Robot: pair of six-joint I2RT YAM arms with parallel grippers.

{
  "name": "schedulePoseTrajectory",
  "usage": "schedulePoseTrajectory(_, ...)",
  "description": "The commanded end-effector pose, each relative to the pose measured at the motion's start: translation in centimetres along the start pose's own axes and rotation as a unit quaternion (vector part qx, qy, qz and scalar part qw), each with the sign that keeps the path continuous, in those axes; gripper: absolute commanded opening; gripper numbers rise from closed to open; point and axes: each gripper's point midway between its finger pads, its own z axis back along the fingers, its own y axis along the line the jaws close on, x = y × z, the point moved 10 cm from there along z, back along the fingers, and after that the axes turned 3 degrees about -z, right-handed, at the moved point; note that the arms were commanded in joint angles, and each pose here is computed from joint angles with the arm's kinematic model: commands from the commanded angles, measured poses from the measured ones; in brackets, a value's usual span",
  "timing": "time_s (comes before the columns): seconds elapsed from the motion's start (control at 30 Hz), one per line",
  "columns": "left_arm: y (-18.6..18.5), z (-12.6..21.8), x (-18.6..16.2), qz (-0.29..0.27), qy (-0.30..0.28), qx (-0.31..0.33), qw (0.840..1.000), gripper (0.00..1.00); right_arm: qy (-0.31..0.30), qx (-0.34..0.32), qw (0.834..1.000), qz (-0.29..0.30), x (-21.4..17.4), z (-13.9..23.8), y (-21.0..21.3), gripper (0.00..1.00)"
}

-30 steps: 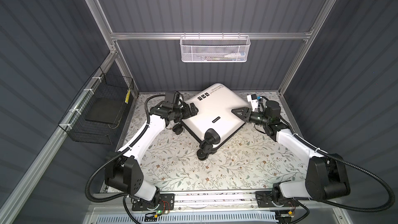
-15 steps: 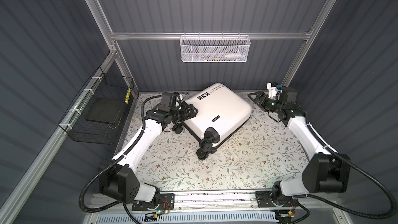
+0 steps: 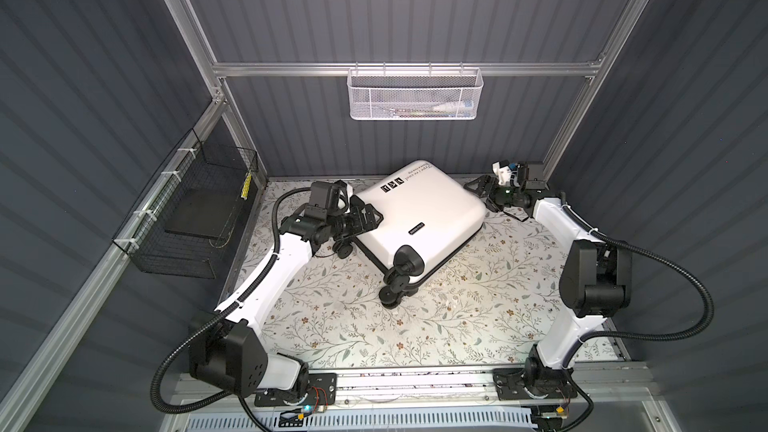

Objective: Pack the luggage

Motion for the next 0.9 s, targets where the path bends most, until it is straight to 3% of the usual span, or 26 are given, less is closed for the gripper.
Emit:
schedulePoseTrajectory(0.0,-0.7,-0.8,0.9,-0.019,0.001,-0.023,1.000,1.00,0.034,0.060,0.998,0.006,-2.4,0.7,2.2,0.75)
schedulePoseTrajectory(0.27,-0.9,-2.8,2.7,-0.049,0.016,-0.028,0.998,1.00,0.056,0.081,0.995,0.014,-8.3,1.5,2.6,0.72)
schedulePoseTrajectory(0.7,-2.3,-7.4,7.5,-0.082,0.027,-0.069,0.994,1.00,0.099,0.107,0.989,0.012,-22.1,2.1,4.4,0.72)
schedulePoseTrajectory(0.87,-2.2,-8.4,9.5,-0.094,0.020,-0.051,0.994,1.00,0.100,0.084,0.991,0.028,-24.4,3.3,4.5,0.76)
